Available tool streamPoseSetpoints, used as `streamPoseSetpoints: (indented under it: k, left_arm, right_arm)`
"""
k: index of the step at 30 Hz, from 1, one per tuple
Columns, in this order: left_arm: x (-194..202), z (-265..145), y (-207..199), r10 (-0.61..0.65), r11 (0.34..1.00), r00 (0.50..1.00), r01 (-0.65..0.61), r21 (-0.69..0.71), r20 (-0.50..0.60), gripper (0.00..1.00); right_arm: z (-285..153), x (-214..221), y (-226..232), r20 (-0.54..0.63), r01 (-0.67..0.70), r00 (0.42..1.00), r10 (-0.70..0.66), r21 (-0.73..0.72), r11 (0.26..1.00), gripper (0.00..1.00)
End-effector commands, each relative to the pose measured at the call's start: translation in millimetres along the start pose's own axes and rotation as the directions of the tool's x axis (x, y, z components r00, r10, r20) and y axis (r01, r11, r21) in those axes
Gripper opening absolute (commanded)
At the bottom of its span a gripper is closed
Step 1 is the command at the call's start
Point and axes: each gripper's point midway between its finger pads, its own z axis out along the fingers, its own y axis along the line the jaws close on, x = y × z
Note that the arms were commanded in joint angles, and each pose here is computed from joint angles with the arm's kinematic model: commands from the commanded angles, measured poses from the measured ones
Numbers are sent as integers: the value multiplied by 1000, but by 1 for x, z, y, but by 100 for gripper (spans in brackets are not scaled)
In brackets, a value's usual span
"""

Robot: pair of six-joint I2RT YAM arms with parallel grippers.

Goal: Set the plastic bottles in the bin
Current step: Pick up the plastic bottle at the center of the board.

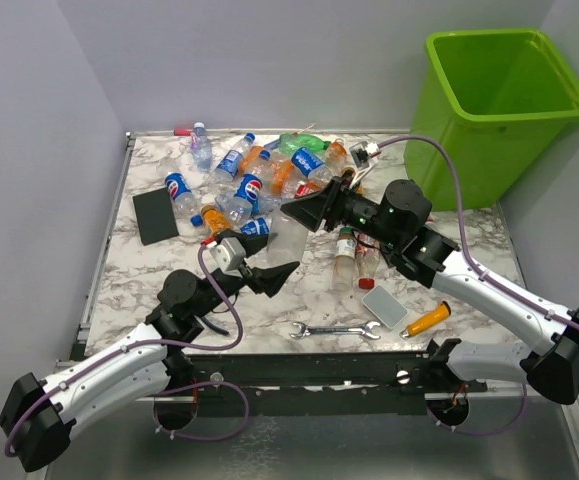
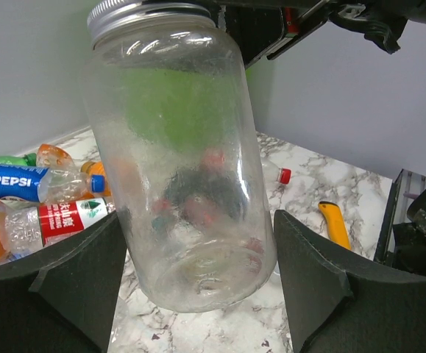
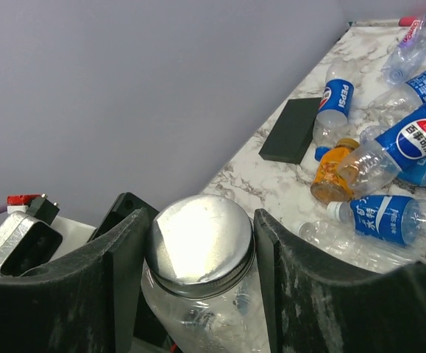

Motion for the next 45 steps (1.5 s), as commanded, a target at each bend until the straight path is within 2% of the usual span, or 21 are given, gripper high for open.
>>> streamPoseSetpoints:
  k: [1, 4, 8, 17, 20, 22, 24, 26, 27, 31, 35, 38, 40, 43, 45]
  left_arm:
    - [-12, 1, -6, 8, 1000, 999, -9, 28, 43, 34]
    - [-12, 1, -5, 9, 1000, 999, -10, 25, 45, 34]
    - [-12, 1, -6, 8, 1000, 999, -10, 27, 43, 34]
    - [-10, 2, -5, 3, 1000, 999, -4, 23, 38, 36]
    - [-12, 1, -4, 1, 1000, 999, -2, 17, 42, 42]
    - [-12, 1, -4, -3, 1000, 999, 2, 18, 44, 53]
    - [-12, 0, -5, -8, 1000, 999, 7, 22, 44, 73]
    - [-13, 0, -7, -13, 1000, 999, 12, 29, 47, 85]
    - [-14, -1, -8, -17, 999, 999, 15, 32, 47, 96]
    - [-19, -3, -5, -21, 1000, 998, 20, 11, 58, 99]
    - [-32, -11, 5, -13, 998, 994, 19, -55, 110, 99]
    - [-41, -18, 11, 3, 995, 989, 12, -96, 148, 99]
    - [-47, -22, 20, 14, 989, 985, 12, -148, 170, 99]
    - [-55, -30, 40, 32, 965, 979, 22, -263, 199, 99]
    - [-58, -34, 50, 40, 948, 977, 30, -317, 210, 99]
  right_arm:
    - [2, 0, 8, 8, 0, 1000, 0, -28, 1000, 56]
    - [3, 5, 7, -11, 4, 1000, -4, -22, 1000, 68]
    - [2, 10, 3, -25, 5, 1000, -5, -6, 1000, 69]
    - [2, 19, -1, -60, 11, 998, -10, 7, 1000, 36]
    - [1, 20, -2, -68, 27, 997, -26, 13, 1000, 20]
    - [0, 20, -4, -71, 37, 997, -35, 24, 999, 3]
    - [-3, 18, -6, -64, 46, 997, -43, 41, 998, 0]
    - [-7, 12, -7, -46, 61, 997, -58, 60, 996, 0]
    - [-9, 7, -7, -35, 70, 997, -67, 70, 995, 0]
    - [-18, -11, -5, 0, 105, 994, -106, 110, 988, 0]
    - [-35, -39, -11, 25, 181, 981, -191, 229, 956, 0]
    - [-58, -84, -12, 74, 268, 946, -314, 365, 892, 0]
    - [-81, -127, -14, 107, 309, 904, -413, 502, 808, 0]
    - [-122, -192, -24, 129, 293, 821, -556, 741, 605, 0]
    - [-153, -233, -29, 104, 256, 733, -672, 873, 414, 0]
